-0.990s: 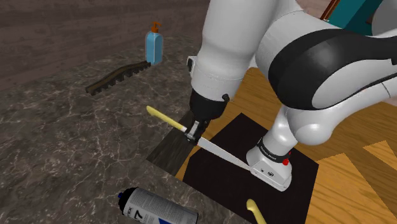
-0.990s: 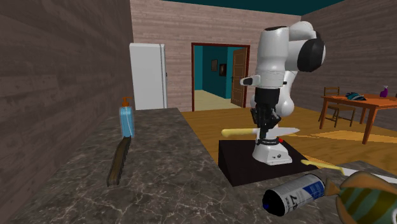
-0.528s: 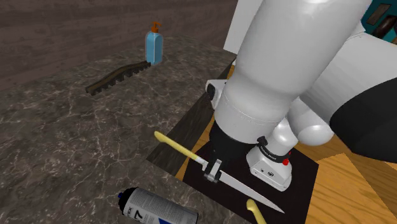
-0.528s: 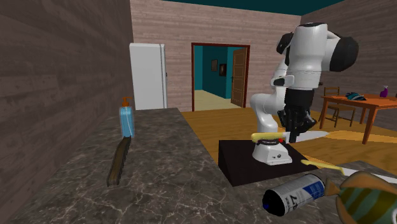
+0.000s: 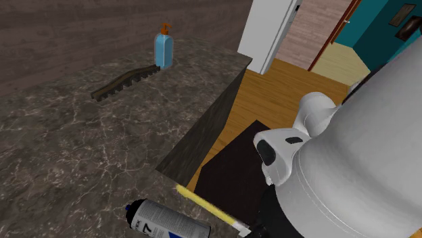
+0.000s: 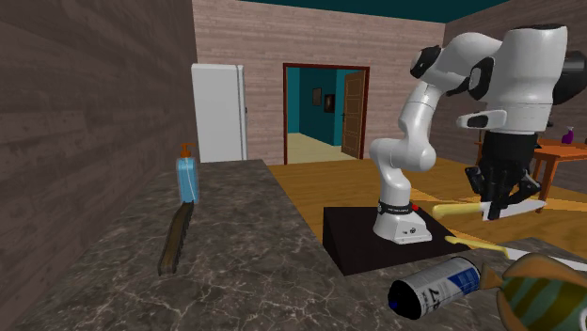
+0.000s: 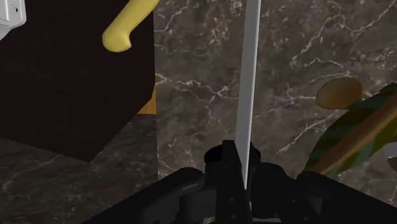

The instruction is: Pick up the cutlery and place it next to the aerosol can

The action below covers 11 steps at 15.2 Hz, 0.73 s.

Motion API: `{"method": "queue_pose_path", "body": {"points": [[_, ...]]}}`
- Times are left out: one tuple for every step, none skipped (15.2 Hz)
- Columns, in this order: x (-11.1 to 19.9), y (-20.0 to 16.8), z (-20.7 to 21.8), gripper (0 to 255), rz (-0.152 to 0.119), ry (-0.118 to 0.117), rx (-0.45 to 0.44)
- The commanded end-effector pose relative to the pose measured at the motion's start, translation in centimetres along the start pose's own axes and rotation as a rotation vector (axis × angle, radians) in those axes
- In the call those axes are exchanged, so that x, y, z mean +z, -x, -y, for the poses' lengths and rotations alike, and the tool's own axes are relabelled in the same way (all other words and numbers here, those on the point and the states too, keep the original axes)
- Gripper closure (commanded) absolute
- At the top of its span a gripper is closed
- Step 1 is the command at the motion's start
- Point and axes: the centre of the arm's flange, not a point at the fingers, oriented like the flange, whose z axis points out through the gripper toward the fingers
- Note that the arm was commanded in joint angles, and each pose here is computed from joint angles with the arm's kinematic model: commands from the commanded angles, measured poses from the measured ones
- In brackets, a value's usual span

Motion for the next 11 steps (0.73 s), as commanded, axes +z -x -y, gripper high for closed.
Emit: {"method": "queue_pose_path", "body": {"points": [[0.2,1.9,1.3,255,0.001,0.0,0.002],[0.1,3.0,2.1,255,0.001,0.0,0.002],[0.1,4.0,3.0,255,0.001,0.0,0.002],[0.1,5.0,3.8,255,0.001,0.0,0.002],[0.1,6.0,4.6,255,0.001,0.0,0.002],[0.0,7.3,5.7,255,0.001,0.0,0.002],[0.6,7.3,5.7,255,0.001,0.0,0.002],[1.1,7.4,5.7,255,0.001,0.0,0.002],[1.6,7.4,5.7,255,0.001,0.0,0.002],[2.1,7.4,5.7,255,0.001,0.0,0.002],[2.7,7.4,5.7,255,0.001,0.0,0.002]]}}
